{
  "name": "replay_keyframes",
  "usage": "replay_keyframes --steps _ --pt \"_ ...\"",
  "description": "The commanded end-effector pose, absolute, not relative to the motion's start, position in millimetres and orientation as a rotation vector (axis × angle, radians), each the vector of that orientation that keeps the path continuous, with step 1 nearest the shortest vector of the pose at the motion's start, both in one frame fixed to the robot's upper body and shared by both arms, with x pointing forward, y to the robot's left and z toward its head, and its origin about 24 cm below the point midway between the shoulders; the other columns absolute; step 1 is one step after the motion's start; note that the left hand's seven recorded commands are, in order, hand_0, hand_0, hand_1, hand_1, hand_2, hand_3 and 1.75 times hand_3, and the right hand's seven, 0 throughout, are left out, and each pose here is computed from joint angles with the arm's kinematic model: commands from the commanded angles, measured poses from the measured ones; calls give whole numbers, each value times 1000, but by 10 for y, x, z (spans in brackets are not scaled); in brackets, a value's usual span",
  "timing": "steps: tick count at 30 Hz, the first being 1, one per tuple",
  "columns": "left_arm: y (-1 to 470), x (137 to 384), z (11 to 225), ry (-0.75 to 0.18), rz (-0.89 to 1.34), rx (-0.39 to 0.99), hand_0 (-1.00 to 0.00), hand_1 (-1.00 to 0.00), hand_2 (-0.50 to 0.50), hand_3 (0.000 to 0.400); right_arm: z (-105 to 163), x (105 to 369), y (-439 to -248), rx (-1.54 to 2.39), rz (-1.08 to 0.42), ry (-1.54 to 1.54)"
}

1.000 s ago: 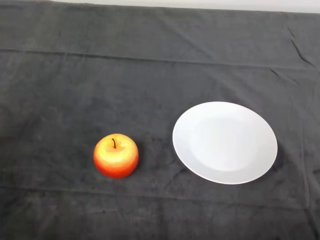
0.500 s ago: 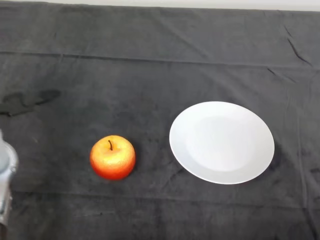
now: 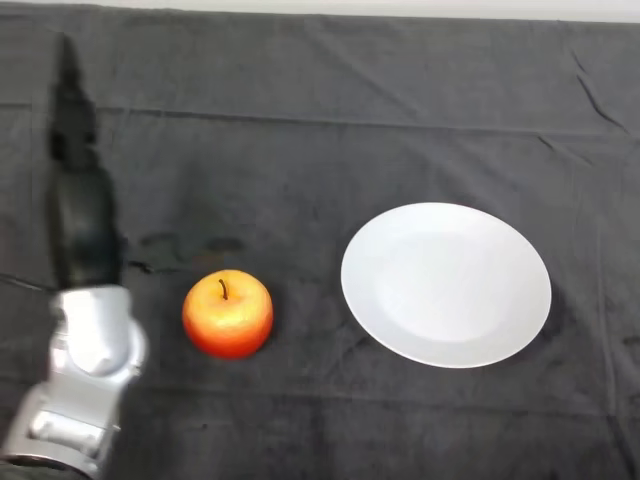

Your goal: Move the apple to the plate

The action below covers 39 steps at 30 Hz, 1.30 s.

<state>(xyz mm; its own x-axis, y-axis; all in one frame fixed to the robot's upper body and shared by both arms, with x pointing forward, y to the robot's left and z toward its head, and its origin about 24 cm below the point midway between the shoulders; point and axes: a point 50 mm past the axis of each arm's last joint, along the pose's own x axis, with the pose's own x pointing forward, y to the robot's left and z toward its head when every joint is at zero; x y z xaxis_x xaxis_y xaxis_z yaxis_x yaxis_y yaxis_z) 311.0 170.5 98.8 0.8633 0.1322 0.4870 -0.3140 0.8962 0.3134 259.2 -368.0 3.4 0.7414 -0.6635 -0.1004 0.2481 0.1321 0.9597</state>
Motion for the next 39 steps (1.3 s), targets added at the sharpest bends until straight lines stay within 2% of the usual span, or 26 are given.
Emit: replay_keyframes --steps 1,10,19,32,39 --pt "1617 3057 971 -478 216 400 0 0 0 0 59 2562 -3721 1272 -695 -423" --pt "1391 3020 774 -391 82 416 0 0 0 0 60 2561 -3720 1272 -695 -422" --pt "1400 2985 623 -288 -4 516 0 0 0 0 60 2561 -3720 1271 -695 -421" --pt "1526 2971 557 -198 -66 746 0 0 0 0 60 2561 -3720 1271 -696 -421" --pt "1584 2961 549 -173 -65 808 0 0 0 0 60 2561 -3720 1271 -696 -420"
